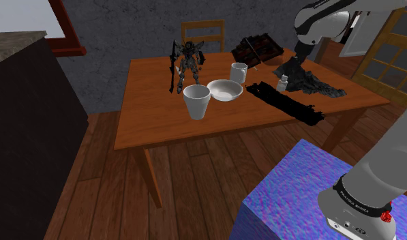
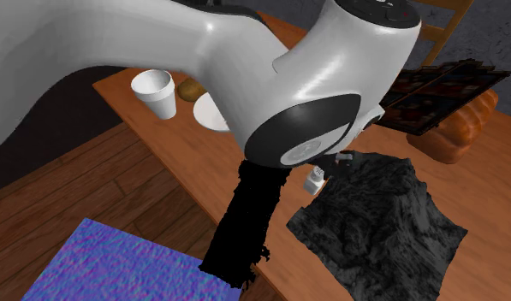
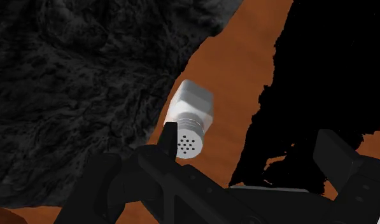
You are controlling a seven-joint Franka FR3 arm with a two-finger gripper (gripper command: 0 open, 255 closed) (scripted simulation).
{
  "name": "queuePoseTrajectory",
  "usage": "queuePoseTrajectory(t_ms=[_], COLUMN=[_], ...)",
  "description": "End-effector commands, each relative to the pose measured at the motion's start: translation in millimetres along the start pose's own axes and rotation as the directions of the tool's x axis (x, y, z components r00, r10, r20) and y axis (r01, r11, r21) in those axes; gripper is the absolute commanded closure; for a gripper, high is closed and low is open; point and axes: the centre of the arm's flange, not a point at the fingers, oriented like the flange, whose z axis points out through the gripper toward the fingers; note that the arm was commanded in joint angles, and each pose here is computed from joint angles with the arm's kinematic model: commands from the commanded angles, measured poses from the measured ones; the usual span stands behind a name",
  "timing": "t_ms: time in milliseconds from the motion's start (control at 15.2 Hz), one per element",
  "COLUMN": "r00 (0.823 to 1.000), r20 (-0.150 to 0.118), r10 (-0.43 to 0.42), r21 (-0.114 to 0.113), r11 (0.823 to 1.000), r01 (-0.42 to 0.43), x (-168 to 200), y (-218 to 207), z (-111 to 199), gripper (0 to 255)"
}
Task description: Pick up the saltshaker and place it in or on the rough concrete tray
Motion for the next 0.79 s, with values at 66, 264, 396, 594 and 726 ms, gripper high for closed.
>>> queuePoseTrajectory(t_ms=[66, 264, 396, 594, 726], r00=[1.000, 1.000, 1.000, 1.000, 1.000], r20=[-0.004, -0.004, -0.004, -0.004, -0.004], r10=[-0.013, -0.015, -0.015, -0.015, -0.015], r21=[-0.004, -0.005, -0.005, -0.005, -0.005], r11=[1.000, 1.000, 1.000, 1.000, 1.000], r01=[0.013, 0.015, 0.015, 0.015, 0.015], x=[11, 14, 14, 14, 14], y=[34, 41, 41, 41, 41], z=[15, 30, 40, 56, 59], gripper=[0, 0, 0, 0, 0])
